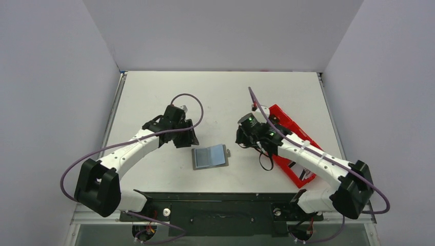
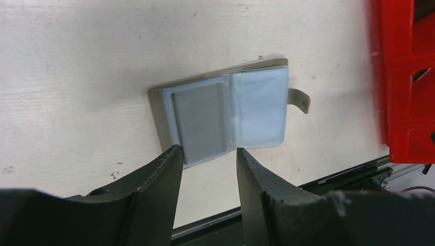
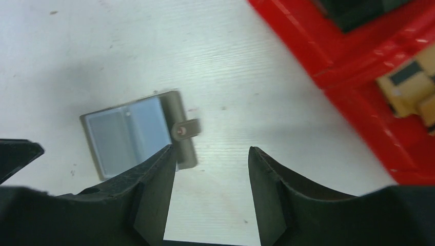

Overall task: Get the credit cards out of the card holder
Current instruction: Remove the credit card from the card holder.

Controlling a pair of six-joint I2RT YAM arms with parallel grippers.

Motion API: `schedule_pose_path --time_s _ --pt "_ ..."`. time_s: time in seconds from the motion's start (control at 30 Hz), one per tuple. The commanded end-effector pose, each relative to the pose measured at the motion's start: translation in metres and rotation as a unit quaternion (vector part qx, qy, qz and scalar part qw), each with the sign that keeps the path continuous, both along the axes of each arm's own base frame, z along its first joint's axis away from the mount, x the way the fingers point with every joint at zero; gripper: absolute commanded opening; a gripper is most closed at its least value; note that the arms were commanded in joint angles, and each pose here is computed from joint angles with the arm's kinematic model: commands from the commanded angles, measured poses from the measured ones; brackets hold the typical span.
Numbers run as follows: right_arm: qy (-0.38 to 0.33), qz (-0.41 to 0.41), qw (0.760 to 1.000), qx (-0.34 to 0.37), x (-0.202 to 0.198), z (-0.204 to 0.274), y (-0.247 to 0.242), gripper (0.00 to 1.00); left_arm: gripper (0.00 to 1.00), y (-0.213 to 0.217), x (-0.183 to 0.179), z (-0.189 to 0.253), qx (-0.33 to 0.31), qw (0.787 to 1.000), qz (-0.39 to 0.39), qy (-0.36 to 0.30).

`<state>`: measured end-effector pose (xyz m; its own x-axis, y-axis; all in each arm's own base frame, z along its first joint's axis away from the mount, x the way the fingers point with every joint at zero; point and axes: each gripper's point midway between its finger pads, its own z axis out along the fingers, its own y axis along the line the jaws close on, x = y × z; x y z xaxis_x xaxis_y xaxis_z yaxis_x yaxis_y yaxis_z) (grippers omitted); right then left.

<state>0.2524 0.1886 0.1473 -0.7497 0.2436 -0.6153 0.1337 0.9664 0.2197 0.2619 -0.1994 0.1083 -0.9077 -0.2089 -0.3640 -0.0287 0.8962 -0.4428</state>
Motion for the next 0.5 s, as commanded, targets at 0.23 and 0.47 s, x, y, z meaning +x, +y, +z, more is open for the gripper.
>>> schedule_pose_path --time_s 0.23,0.47 --pt "0.007 0.153 0.986 0.067 0.003 -0.014 0.152 0.47 0.4 0.046 -0.002 -0.01 0.03 0.997 0.068 -0.002" --pt "0.039 0.191 0.98 0.048 -0.006 -0.051 0.185 0.44 0.39 0.056 -0.001 -0.009 0.032 0.996 0.083 -0.001"
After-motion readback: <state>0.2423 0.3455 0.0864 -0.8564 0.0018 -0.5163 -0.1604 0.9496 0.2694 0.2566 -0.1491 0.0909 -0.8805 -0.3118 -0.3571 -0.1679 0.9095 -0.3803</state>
